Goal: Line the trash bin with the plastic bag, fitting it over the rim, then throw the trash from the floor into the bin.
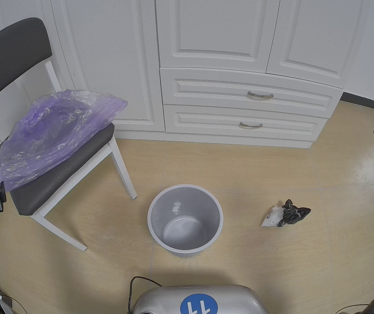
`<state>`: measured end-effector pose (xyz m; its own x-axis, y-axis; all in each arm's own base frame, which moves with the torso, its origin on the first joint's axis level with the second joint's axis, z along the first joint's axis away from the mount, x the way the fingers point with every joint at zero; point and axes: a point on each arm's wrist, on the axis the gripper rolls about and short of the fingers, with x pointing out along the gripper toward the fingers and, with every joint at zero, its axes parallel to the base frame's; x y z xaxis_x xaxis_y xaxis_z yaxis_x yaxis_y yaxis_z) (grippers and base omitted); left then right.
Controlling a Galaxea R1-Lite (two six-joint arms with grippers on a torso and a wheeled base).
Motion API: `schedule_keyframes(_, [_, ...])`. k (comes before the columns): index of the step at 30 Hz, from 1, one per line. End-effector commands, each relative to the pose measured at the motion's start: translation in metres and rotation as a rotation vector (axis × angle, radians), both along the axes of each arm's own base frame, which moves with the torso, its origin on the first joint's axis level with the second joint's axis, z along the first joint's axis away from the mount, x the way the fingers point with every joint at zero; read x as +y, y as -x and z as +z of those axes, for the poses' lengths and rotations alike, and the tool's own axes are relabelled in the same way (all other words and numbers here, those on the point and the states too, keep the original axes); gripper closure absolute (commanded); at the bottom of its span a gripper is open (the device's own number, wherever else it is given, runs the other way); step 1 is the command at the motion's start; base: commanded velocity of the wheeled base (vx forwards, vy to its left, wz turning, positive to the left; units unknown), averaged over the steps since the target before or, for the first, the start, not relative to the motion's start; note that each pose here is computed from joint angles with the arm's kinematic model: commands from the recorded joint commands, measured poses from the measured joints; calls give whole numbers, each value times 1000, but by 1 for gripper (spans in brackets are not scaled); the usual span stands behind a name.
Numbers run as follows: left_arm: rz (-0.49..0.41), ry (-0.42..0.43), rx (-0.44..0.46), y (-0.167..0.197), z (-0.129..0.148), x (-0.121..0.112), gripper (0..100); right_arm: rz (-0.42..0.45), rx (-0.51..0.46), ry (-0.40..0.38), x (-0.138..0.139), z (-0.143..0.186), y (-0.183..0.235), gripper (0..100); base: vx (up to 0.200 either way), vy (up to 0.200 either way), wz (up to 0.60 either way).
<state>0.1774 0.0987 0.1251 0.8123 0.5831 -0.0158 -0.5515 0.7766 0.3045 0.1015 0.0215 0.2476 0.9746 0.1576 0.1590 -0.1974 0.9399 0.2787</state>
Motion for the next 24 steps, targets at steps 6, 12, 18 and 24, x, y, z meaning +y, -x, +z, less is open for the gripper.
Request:
schedule_keyframes(6, [0,-8,-19,1,4,0,0,0,-6,-1,0,1,1,0,0,0,0])
schedule_keyframes(12, [-1,1,-7,-1,1,1,0,0,-1,0,0,0,0,0,0,0,0])
schedule_keyframes(18, [-1,1,0,-3,0,1,100,1,3,1,0,-1,0,0,0,0,0])
schedule_keyframes(24, [-21,15,15,-5,-4,-2,100,1,3,1,0,-2,1,0,0,0,0])
